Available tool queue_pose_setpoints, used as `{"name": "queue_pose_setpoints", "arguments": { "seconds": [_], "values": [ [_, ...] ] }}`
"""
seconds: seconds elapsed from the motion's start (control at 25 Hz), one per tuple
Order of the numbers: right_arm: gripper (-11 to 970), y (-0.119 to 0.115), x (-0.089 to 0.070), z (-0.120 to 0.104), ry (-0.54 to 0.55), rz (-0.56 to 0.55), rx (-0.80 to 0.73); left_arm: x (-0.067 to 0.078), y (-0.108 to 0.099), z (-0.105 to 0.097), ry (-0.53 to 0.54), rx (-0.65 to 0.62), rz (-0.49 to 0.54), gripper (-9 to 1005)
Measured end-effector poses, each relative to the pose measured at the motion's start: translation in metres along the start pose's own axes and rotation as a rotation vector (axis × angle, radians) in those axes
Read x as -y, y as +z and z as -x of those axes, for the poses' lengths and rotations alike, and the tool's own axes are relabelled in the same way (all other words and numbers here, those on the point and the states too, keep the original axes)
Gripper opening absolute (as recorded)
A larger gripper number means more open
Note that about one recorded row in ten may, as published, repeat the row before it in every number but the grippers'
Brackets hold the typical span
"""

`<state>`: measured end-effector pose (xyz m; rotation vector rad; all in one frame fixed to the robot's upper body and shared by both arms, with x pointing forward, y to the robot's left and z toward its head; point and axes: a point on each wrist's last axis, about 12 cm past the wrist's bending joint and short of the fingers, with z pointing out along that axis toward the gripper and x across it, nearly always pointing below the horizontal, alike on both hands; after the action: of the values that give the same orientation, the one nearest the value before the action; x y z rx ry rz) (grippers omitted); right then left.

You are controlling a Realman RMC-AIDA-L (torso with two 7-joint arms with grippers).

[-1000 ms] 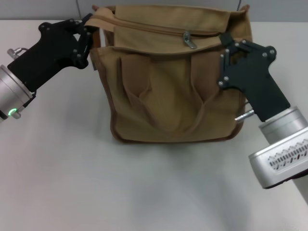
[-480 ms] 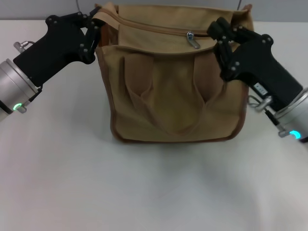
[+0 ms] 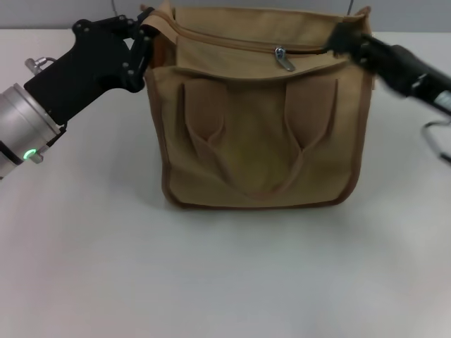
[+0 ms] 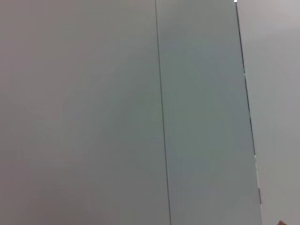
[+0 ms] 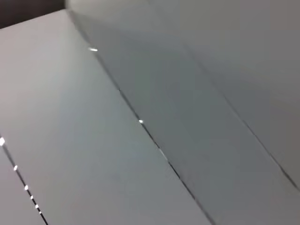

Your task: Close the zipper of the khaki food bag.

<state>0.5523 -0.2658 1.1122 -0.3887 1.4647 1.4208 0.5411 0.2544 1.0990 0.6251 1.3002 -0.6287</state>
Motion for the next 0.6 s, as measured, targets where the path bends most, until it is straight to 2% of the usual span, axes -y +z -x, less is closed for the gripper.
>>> {"name": "queue_pose_setpoints", "arguments": {
  "seconds": [0.04,0.08,0.16,0.24,0.6],
  "values": [
    [267,-0.005,0.005,0.01,0.061,-0.013,-0.025,0.001,0.003,0.001,0.0,0.005,-0.01,27],
    [269,-0.005,0.005,0.01,0.061,-0.013,-0.025,0.001,0.003,0.001,0.0,0.005,-0.01,27],
    [273,-0.016,0.013,0.029,0.167,-0.061,-0.077,0.003,0.007,0.003,0.0,0.02,-0.028,27],
    [277,-0.019,0.015,0.036,0.202,-0.082,-0.116,0.003,0.009,0.005,0.0,0.028,-0.032,27],
    [281,-0.002,0.016,0.034,0.197,-0.064,-0.157,0.007,0.03,0.02,0.024,0.091,-0.095,28]
  ]
}}
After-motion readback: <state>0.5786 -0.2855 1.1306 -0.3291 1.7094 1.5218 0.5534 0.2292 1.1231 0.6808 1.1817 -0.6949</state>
